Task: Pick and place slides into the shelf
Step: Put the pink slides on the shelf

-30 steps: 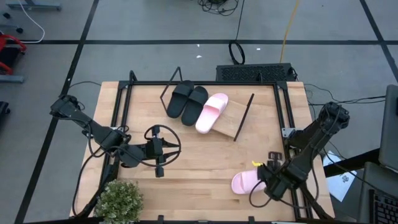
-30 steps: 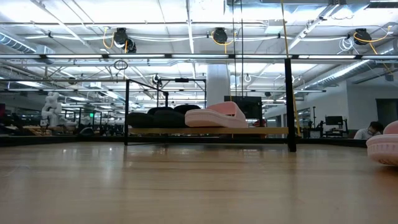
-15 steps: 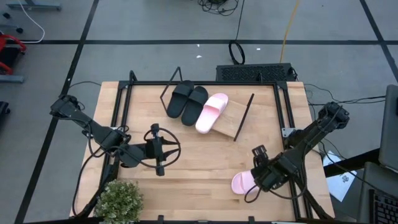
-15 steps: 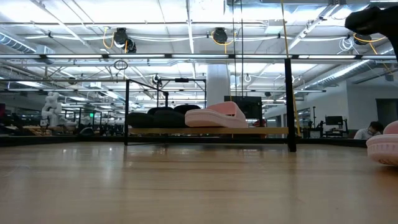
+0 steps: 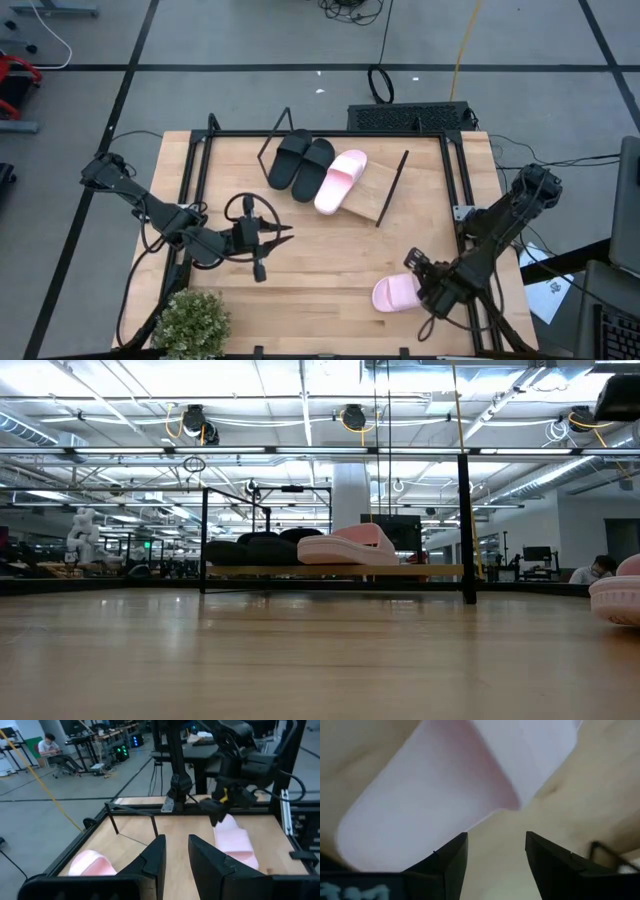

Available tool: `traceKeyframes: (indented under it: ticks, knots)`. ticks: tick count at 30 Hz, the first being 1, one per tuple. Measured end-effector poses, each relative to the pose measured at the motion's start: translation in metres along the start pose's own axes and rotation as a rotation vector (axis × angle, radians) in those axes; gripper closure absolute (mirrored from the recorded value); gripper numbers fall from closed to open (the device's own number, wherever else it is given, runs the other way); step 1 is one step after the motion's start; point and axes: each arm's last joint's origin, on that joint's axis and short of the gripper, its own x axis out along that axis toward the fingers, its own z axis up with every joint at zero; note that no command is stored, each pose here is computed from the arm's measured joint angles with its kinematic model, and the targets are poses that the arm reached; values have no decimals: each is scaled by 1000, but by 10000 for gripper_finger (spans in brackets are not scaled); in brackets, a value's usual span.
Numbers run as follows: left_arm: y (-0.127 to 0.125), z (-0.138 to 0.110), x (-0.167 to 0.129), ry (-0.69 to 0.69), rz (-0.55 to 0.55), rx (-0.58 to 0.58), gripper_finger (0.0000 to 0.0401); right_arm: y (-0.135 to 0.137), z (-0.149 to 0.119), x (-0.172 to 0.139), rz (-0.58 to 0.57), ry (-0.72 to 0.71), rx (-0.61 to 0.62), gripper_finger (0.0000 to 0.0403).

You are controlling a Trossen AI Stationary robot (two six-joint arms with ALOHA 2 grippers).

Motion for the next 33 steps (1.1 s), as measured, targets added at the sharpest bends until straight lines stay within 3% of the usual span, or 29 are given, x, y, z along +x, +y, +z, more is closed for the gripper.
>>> traceKeyframes:
  ticks: [9, 26, 30, 33]
  knots:
    - [0, 1, 0, -10, 3, -15, 315, 11, 17, -5, -105, -164, -116, 213]
    - [0, 2, 0, -15, 4, -74, 315, 21, 22, 7, -177, -236, -198, 213]
    - [0, 2, 0, -15, 4, -75, 315, 23, 20, 11, -273, -222, -224, 213]
    - [0, 2, 0, -16, 14, -72, 315, 24, 21, 16, -284, -248, -237, 213]
